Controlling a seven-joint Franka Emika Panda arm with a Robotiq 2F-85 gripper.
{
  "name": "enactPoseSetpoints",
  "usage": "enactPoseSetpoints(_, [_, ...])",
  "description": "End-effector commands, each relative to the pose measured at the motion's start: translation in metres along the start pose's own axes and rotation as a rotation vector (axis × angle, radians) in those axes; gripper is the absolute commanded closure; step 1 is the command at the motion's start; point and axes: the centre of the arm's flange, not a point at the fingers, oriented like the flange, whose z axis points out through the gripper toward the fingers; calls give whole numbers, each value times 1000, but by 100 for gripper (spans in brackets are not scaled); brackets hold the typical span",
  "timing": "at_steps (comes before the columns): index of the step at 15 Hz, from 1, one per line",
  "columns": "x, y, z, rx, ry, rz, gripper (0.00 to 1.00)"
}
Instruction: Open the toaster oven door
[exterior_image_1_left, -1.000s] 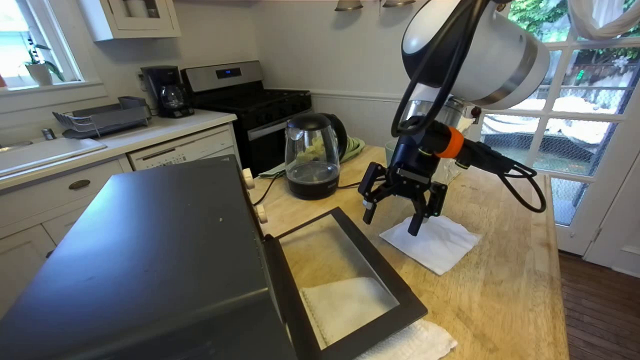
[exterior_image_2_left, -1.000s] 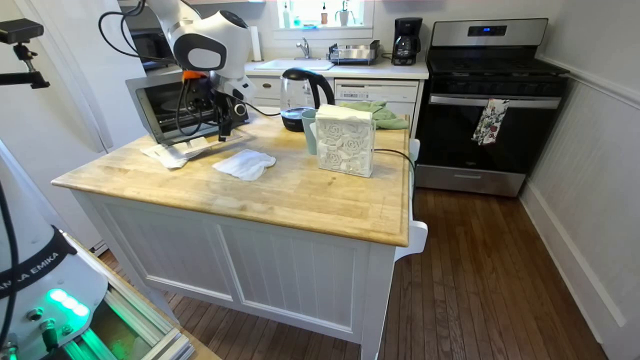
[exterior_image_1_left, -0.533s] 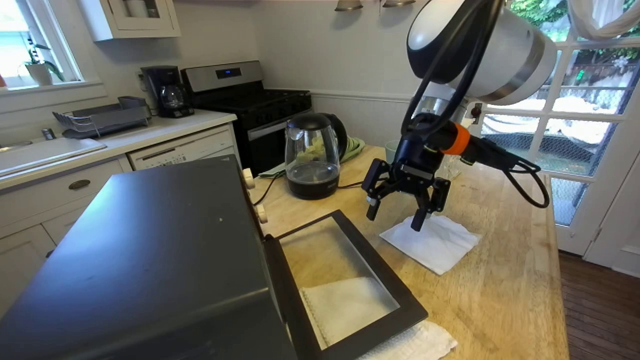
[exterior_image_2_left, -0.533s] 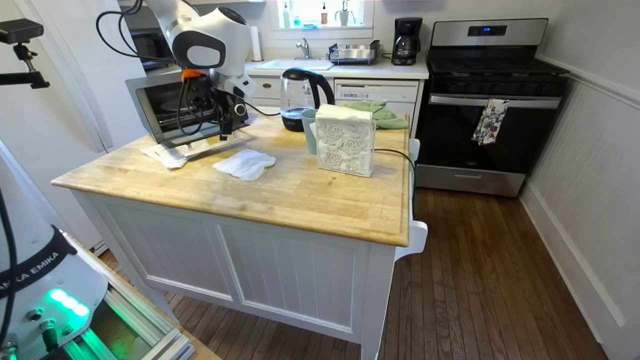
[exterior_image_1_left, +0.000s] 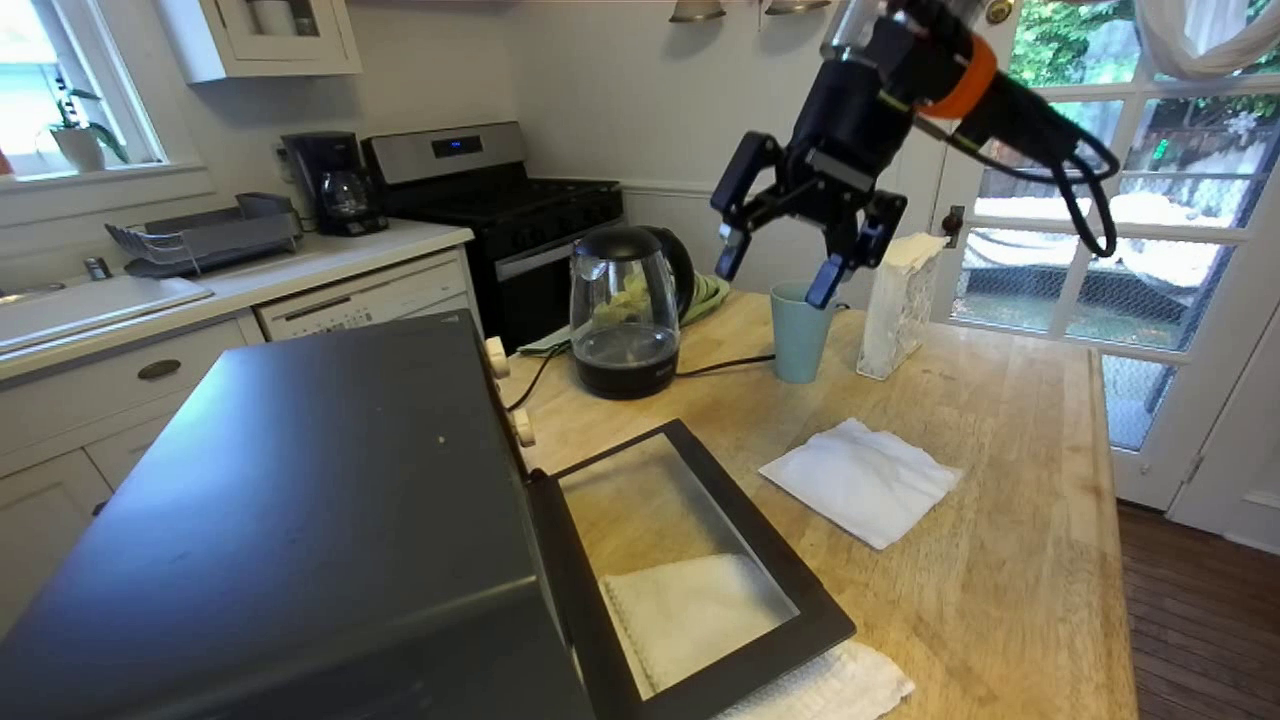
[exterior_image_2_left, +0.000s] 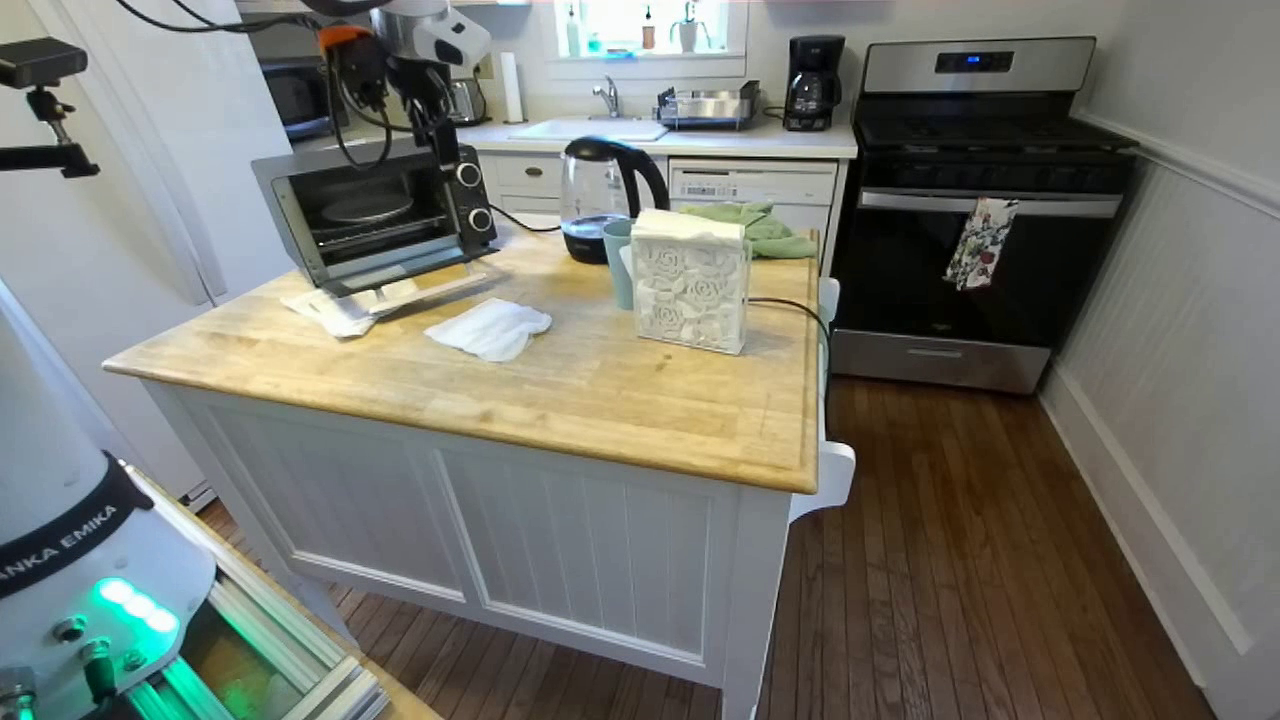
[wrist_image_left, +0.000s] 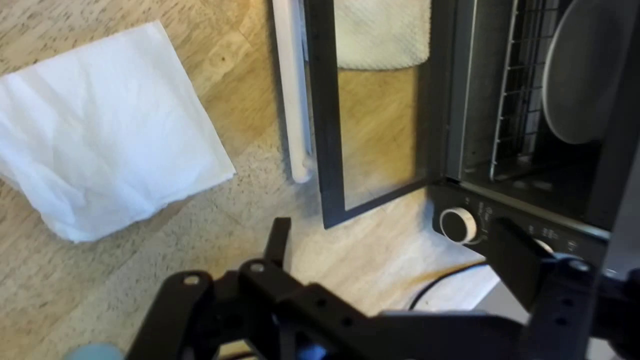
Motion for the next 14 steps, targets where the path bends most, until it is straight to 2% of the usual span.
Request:
enactPoseSetpoints(1, [-5,-9,-53,29,69,-68,0])
enactPoseSetpoints(2, [-8,-11,-65,36,78,-97,0])
enactPoseSetpoints(4, [-19,-12,-80,-6,64,-156,0])
enactPoseSetpoints(6, [-33,-9,-92,-75,15,-197,0])
enactPoseSetpoints(8, [-52,-1,-106,-184,-39,-211,0])
enactPoseSetpoints(11, [-78,17,-133,-298,-80,-148,0])
enactPoseSetpoints(14, [-98,36,-161,-330,-141,-98,0])
